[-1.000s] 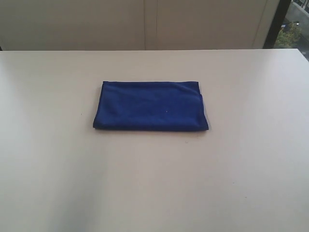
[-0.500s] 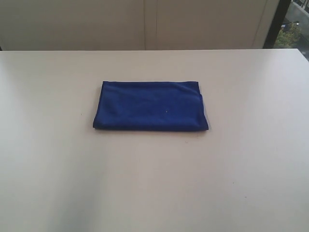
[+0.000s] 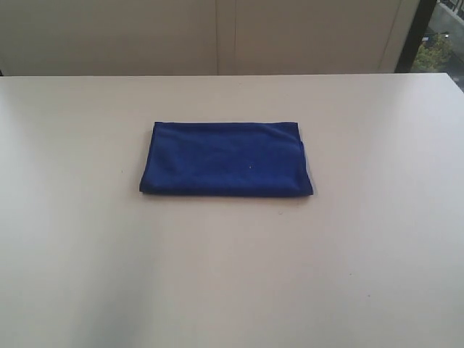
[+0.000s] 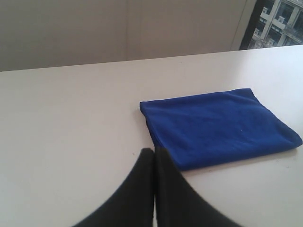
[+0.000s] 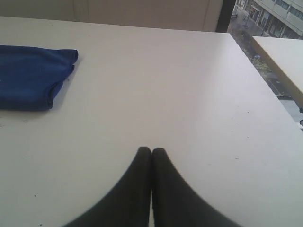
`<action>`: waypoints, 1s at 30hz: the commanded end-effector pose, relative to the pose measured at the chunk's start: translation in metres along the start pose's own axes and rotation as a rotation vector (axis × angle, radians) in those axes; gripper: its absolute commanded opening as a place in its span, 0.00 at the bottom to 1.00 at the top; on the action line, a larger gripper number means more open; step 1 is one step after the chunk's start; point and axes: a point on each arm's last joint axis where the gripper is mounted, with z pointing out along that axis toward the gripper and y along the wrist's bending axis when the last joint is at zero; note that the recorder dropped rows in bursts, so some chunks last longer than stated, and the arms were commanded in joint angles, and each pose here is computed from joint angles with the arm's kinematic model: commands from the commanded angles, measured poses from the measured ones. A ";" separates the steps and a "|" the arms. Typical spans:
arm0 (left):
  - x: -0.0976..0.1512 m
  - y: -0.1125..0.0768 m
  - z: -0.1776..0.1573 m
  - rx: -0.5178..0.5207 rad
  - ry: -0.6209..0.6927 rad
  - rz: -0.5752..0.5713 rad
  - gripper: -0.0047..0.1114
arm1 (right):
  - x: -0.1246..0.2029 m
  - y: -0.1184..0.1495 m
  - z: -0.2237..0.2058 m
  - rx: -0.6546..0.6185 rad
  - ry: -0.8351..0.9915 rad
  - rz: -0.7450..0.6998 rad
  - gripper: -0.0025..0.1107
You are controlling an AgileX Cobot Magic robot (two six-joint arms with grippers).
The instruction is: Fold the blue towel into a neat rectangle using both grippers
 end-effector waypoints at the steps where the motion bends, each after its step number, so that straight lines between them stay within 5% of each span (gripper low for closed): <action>1: 0.002 -0.001 -0.004 -0.002 -0.006 0.038 0.04 | 0.000 0.000 0.000 0.002 -0.015 0.001 0.02; 11: 0.056 -0.003 -0.033 -0.019 0.006 0.259 0.04 | 0.000 0.000 0.000 0.002 -0.015 0.020 0.02; 19: 0.115 0.007 -0.037 -0.141 0.016 0.331 0.04 | 0.000 0.000 0.000 0.002 -0.015 0.020 0.02; 30: 0.140 0.015 -0.035 -0.237 0.084 0.387 0.04 | -0.001 0.000 0.000 0.002 -0.018 0.020 0.02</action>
